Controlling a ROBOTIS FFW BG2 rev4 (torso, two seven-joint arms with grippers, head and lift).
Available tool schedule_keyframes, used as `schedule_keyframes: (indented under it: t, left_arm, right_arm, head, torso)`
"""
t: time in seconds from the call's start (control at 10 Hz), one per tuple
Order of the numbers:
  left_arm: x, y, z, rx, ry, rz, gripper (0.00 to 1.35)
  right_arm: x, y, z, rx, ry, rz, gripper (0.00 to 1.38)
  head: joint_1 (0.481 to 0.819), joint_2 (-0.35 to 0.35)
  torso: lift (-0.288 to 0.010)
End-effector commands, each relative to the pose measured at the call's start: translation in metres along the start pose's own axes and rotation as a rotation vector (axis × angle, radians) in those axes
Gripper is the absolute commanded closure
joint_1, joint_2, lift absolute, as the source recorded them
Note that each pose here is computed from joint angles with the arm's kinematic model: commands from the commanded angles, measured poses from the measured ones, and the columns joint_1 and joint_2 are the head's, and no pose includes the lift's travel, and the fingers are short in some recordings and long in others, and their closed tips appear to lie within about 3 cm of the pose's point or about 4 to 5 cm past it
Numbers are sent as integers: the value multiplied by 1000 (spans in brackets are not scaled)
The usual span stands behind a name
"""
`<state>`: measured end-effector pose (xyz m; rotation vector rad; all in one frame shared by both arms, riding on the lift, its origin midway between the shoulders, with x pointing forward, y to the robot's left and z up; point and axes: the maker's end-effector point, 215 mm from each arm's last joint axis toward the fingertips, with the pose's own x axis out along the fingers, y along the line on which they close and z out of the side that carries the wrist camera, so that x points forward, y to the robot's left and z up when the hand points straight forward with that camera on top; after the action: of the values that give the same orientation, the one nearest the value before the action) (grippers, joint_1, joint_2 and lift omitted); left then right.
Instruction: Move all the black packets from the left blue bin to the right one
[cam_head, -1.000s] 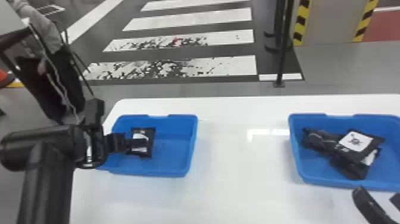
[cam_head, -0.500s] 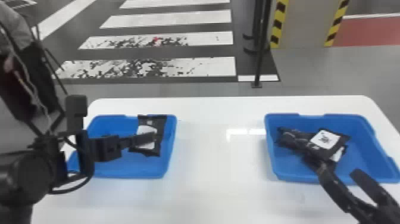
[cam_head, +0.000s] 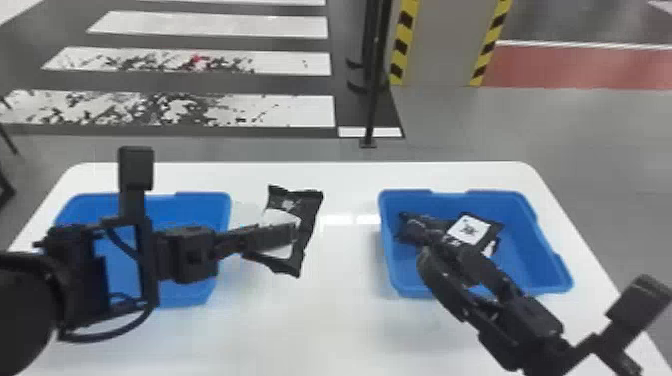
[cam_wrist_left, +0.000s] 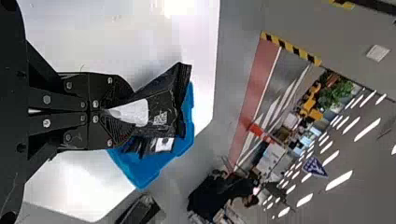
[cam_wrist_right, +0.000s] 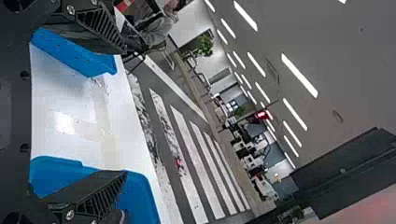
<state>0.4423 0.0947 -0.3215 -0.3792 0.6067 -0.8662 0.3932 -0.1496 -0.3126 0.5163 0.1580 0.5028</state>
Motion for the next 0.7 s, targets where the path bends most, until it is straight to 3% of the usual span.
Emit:
schedule_keyframes:
  t: [0.0,0.3,0.6]
  left_arm:
    - [16,-28,-7,-3,17,-75,1208]
    - [36,-72,-19,-1,56,-187,1208]
    - [44,-90,-30,-7,89,-232,1208]
  right_arm:
    - [15,12,0,17,-2,48,110]
    - [43,26,6,33,-6,120,116]
    - [62,45,3,42,2,178,116]
  head:
    - [695,-69]
    - [695,-103]
    - [695,-120]
  torso:
    - [-139]
    - [-139]
    - [-139]
